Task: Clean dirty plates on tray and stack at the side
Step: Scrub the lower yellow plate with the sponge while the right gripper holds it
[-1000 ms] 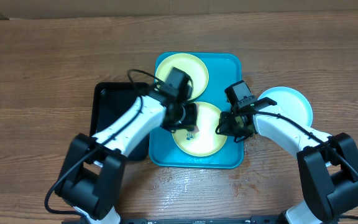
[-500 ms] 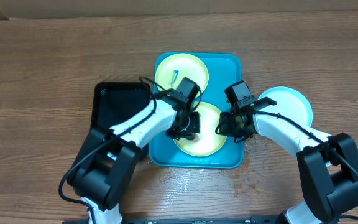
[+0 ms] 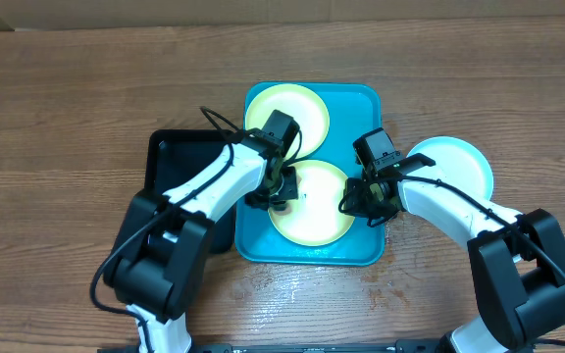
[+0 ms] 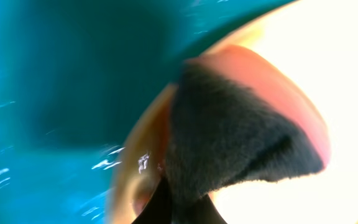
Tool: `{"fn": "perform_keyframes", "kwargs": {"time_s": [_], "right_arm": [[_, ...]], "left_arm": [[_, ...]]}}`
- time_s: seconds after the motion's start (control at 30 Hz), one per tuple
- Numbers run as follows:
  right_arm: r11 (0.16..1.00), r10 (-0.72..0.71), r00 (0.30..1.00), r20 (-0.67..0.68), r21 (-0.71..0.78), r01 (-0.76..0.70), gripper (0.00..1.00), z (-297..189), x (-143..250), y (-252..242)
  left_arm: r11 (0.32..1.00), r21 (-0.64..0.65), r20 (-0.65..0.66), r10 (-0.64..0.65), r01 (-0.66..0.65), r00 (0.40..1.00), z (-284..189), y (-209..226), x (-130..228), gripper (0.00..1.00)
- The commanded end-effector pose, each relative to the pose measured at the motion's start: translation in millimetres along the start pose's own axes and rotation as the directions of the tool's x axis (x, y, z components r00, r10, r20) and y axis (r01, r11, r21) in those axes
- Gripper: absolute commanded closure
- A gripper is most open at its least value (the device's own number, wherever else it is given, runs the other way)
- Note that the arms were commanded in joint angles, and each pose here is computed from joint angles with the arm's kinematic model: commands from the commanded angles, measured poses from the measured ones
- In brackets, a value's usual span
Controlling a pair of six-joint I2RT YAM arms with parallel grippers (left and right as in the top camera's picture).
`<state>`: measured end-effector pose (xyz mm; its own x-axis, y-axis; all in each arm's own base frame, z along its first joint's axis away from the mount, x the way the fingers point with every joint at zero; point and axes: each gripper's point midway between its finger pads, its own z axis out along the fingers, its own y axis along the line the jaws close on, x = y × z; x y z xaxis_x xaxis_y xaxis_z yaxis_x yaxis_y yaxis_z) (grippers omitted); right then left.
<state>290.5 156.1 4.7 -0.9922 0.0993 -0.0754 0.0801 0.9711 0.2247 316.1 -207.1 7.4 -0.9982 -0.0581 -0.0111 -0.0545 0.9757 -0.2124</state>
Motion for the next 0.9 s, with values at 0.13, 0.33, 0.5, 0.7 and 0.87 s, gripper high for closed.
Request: {"fn": "perform_keyframes", "kwargs": {"time_s": [0.13, 0.33, 0.5, 0.7, 0.87], "right_arm": [[0.996, 0.012, 1.0, -0.029, 0.084, -0.01, 0.96, 11, 8, -20], [0.997, 0.011, 1.0, -0.026, 0.082, -0.009, 0.96, 11, 7, -19], [0.996, 0.012, 0.999, -0.03, 0.084, -0.01, 0.96, 11, 8, -20], [0.996, 0.013, 0.999, -0.032, 0.085, -0.01, 0.96, 11, 8, -20], [0.996, 0.013, 0.999, -0.032, 0.083, -0.01, 0.96, 11, 8, -20]], "left_arm": [[0.944, 0.328, -0.241, 0.113, -0.028, 0.964, 37, -71, 46, 0.96], [0.929, 0.365, -0.241, 0.153, -0.057, 0.958, 35, -85, 54, 0.96], [0.947, 0.32, -0.256, 0.118, -0.031, 0.959, 37, -76, 54, 0.96], [0.999, -0.044, -0.228, -0.027, 0.017, 0.973, 28, -12, 42, 0.96], [0.917, -0.397, -0.07, 0.007, -0.034, 0.997, -3, 42, 9, 0.96]]}}
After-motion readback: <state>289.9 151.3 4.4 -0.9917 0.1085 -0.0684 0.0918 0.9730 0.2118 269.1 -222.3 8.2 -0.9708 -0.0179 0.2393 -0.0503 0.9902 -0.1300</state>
